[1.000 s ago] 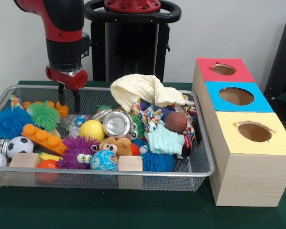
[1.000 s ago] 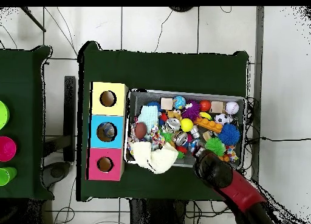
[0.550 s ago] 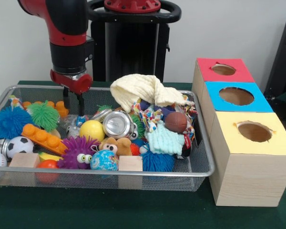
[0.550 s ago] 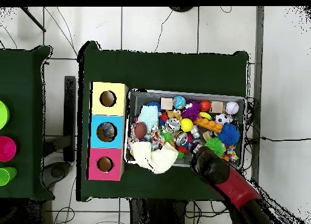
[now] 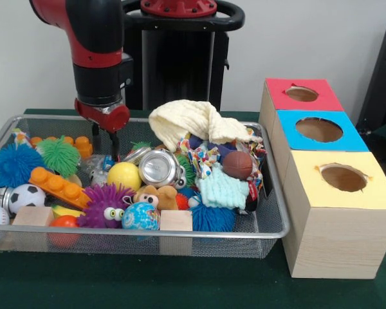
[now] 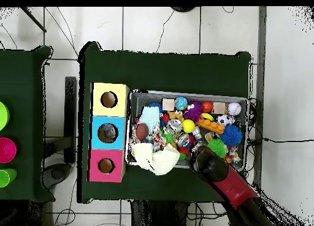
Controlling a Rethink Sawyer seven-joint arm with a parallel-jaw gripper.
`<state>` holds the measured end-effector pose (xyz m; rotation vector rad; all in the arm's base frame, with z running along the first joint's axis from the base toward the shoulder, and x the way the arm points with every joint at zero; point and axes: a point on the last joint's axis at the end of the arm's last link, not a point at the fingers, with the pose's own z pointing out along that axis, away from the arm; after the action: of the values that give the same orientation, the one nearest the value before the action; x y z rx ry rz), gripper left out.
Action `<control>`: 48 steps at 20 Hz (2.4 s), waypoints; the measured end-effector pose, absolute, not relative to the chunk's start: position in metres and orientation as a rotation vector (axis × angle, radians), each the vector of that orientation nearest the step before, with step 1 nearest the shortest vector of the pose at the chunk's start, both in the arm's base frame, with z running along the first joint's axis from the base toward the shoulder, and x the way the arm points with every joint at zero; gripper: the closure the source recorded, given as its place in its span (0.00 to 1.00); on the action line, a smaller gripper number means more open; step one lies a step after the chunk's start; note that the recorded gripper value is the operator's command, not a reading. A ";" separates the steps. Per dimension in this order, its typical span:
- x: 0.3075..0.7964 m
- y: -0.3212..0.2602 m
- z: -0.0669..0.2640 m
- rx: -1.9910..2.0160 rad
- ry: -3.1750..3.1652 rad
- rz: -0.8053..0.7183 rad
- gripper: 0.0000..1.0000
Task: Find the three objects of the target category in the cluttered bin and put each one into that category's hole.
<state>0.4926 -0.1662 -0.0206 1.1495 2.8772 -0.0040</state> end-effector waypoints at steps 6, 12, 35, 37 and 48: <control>0.489 -0.163 -0.029 1.243 2.863 0.009 0.00; 0.481 -0.157 -0.042 1.260 2.884 0.017 0.00; 0.469 -0.166 -0.062 1.254 2.852 0.044 1.00; 0.470 -0.165 -0.063 1.245 2.853 0.045 1.00; 0.475 -0.159 -0.062 1.208 2.855 0.041 1.00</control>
<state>0.4752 -0.1590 -0.0625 1.2081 2.8551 0.0407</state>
